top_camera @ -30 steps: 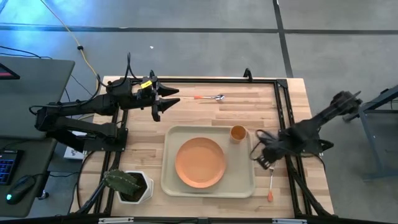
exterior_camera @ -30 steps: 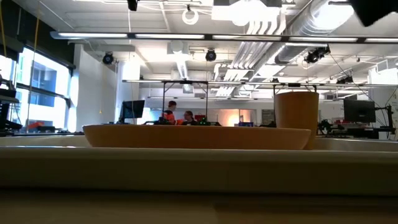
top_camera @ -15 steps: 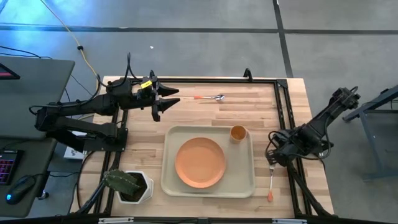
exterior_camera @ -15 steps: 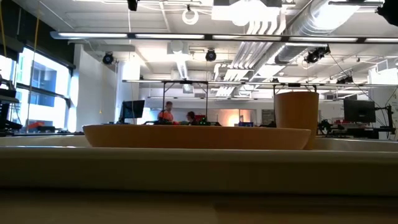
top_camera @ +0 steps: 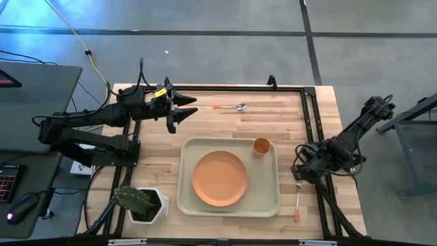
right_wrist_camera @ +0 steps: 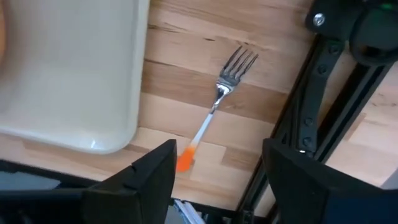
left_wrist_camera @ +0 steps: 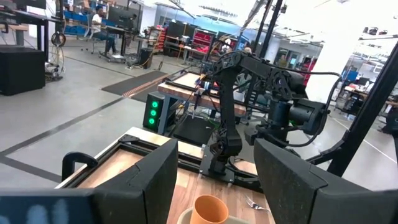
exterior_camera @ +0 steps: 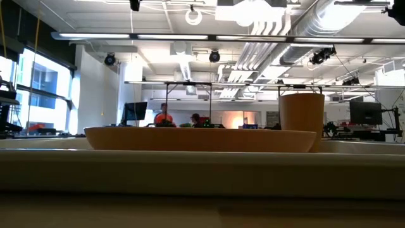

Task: Pick and place plate/cup/fork/spoon on tray
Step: Put the orange fork to the right of the orange plate on the gray tray

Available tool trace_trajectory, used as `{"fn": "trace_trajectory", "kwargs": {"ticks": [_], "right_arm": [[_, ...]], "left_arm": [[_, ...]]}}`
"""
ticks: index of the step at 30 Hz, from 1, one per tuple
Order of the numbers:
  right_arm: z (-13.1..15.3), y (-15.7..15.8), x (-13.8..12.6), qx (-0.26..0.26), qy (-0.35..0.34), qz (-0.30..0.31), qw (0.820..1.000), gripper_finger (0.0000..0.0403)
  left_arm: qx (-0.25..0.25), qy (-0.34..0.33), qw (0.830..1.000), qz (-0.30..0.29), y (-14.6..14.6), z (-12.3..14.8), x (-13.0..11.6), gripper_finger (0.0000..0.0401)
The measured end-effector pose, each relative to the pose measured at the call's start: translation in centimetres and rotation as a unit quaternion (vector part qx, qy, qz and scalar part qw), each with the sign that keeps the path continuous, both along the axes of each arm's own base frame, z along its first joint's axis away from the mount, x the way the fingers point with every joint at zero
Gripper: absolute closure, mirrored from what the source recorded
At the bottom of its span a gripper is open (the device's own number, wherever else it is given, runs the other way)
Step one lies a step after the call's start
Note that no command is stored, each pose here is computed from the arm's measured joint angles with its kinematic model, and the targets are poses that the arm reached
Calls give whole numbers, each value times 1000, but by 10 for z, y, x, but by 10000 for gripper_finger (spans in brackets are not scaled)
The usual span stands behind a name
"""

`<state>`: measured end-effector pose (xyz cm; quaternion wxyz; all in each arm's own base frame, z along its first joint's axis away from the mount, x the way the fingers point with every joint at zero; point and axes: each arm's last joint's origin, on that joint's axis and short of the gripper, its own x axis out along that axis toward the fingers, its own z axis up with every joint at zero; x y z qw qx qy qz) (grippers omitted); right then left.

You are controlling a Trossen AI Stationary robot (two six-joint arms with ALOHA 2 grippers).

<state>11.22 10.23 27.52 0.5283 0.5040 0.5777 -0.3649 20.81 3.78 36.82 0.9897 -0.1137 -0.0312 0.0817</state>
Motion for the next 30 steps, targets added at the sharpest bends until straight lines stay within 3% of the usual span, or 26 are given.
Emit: {"fn": "trace_trajectory", "kwargs": {"ticks": [4, 15, 21, 30], "right_arm": [[-12, 11, 0, 1, 10, -17, 1000, 174], [-88, 36, 1, 102, -59, -42, 992, 173], [-109, 34, -5, 103, 1, -39, 994, 173], [-133, 46, 6, 70, 25, -39, 996, 174]], "left_arm": [[0, 0, 1000, 0, 0, 0, 0, 201], [0, 0, 1000, 0, 0, 0, 0, 201], [0, 0, 1000, 0, 0, 0, 0, 201], [5, 1, 1000, 2, 0, 0, 0, 201]]}}
